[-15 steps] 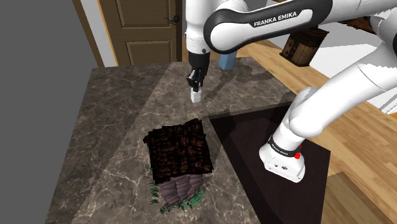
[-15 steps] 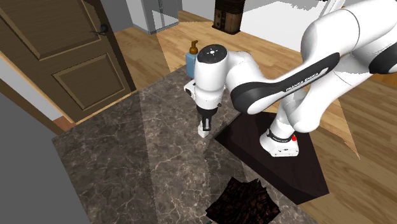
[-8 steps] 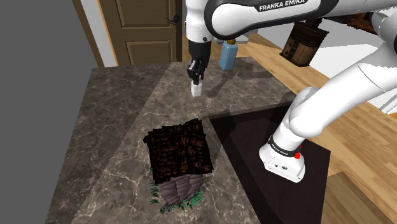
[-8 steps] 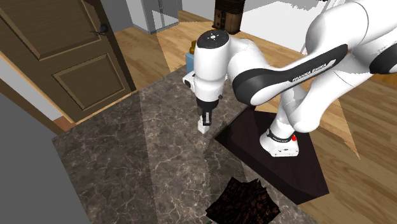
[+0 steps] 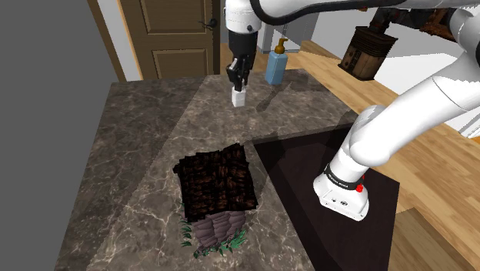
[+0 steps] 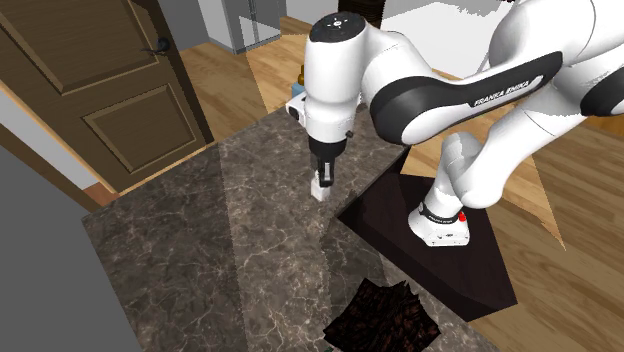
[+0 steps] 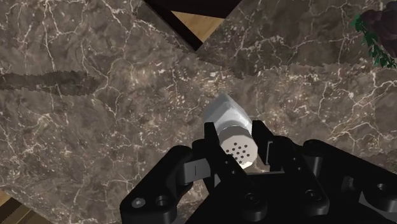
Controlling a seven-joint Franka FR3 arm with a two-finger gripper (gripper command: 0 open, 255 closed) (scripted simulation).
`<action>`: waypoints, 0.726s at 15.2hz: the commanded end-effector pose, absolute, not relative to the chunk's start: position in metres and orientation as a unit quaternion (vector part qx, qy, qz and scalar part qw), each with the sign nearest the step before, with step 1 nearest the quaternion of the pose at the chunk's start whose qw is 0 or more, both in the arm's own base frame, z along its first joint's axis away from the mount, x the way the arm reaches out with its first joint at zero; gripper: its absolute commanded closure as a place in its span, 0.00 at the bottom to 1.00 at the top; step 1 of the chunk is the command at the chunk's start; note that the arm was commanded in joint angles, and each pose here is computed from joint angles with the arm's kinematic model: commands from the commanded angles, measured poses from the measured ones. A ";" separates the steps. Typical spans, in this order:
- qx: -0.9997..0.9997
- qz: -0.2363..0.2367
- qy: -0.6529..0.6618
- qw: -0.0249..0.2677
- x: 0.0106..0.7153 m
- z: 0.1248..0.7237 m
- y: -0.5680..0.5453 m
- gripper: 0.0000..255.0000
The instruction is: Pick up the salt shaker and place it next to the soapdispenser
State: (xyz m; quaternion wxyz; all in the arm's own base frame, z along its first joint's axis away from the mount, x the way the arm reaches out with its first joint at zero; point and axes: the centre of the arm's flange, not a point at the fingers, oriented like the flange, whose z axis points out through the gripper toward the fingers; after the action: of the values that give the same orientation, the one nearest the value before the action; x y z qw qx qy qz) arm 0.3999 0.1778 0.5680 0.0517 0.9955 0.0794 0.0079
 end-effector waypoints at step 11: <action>0.995 0.008 0.079 0.052 0.399 0.633 0.178 1.00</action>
State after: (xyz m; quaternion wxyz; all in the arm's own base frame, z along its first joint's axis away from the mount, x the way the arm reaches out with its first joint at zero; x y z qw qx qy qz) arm 0.3992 0.1780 0.6277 0.0517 0.9955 0.0795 0.0079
